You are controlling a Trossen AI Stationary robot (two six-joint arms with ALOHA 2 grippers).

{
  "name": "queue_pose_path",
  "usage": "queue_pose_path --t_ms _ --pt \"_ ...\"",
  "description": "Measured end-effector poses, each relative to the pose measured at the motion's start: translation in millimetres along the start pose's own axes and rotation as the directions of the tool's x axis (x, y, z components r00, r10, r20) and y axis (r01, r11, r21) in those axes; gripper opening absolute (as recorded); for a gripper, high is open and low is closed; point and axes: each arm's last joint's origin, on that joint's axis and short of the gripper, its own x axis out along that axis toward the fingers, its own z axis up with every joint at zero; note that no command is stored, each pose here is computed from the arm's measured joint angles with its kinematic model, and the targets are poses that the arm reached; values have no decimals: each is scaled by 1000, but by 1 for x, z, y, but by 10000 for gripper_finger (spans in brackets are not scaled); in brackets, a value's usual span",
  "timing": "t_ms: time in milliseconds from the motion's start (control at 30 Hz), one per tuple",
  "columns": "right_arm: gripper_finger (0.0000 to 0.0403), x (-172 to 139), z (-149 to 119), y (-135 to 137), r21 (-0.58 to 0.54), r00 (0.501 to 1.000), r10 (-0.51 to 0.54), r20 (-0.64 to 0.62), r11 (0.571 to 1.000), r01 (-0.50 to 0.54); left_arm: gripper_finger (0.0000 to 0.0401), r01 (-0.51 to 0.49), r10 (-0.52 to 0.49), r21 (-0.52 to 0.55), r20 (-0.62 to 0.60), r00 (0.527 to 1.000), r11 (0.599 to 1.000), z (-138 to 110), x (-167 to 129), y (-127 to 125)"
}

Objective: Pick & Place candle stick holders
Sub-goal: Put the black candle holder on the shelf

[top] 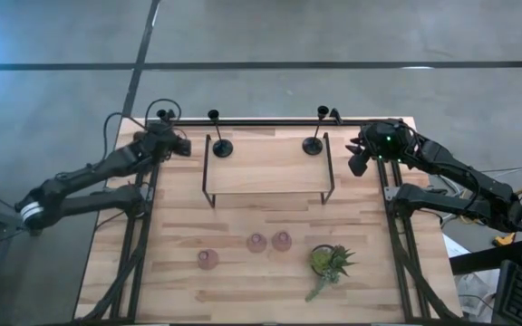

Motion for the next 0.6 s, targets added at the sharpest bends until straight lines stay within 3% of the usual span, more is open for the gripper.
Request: queue_pose_path --t_ms 233,600 --pt "110 0 0 0 0 1000 0 4 1000 0 234 -101 101 17 18 995 995 -5 17 -5" --pt "108 0 0 0 -8 1000 0 4 1000 0 234 -156 155 12 73 985 988 6 40 -6"
